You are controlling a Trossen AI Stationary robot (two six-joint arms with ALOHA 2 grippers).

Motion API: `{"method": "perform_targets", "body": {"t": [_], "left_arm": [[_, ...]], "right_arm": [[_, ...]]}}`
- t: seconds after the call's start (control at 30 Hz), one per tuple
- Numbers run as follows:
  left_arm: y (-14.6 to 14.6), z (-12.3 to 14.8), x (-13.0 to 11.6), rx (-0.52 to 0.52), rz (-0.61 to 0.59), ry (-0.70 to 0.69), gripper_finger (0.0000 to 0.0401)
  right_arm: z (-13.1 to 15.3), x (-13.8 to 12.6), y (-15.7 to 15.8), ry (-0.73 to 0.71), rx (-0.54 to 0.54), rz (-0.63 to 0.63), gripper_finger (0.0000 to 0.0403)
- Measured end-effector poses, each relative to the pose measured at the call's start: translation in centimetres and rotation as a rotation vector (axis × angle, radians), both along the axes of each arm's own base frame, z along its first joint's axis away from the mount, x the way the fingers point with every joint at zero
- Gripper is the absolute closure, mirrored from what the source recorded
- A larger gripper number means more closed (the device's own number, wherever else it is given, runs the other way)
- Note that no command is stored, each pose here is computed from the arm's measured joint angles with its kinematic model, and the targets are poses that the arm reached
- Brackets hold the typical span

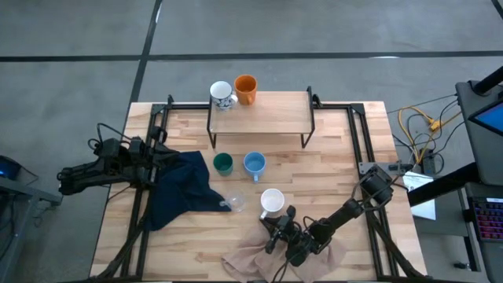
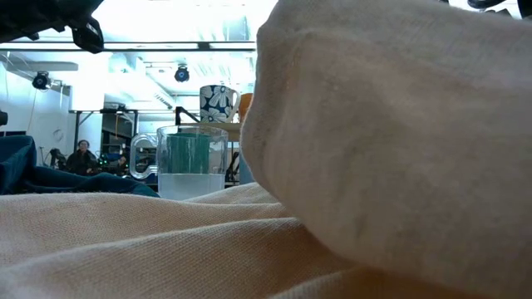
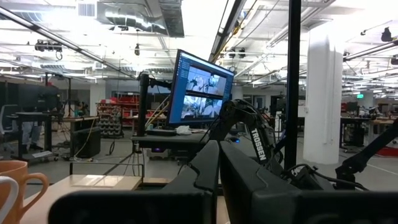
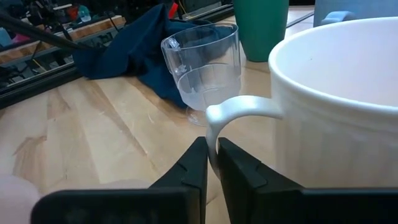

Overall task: Stack small to large cups/mugs on shelf
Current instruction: Put the white mug on the shelf

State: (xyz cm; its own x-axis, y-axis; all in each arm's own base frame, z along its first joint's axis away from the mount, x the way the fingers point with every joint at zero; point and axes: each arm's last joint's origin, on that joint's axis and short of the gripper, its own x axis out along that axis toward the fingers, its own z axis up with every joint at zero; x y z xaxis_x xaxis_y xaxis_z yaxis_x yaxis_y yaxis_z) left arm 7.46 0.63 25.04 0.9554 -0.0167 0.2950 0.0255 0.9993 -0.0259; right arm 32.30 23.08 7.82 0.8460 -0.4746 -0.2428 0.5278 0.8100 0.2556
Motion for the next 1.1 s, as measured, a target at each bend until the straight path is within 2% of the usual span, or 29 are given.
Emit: {"method": "perform_targets", "body": {"t": [0.47,0.67,1.1], "left_arm": [[0.0,0.0,0.0,0.0,-0.002,0.0,0.0401],[0.0,0.0,0.0,0.001,-0.003,0.0,0.0401],[0.0,0.0,0.0,0.002,-0.007,0.001,0.0401]], "right_arm": [[0.3,0.0,0.0,0.007,-0.017,0.007,0.0375],[1.2,0.1,-0.1,0.013,-0.044,0.017,0.039],[3.3,0.2,-0.8,0.067,-0.1,0.023,0.0391]]}}
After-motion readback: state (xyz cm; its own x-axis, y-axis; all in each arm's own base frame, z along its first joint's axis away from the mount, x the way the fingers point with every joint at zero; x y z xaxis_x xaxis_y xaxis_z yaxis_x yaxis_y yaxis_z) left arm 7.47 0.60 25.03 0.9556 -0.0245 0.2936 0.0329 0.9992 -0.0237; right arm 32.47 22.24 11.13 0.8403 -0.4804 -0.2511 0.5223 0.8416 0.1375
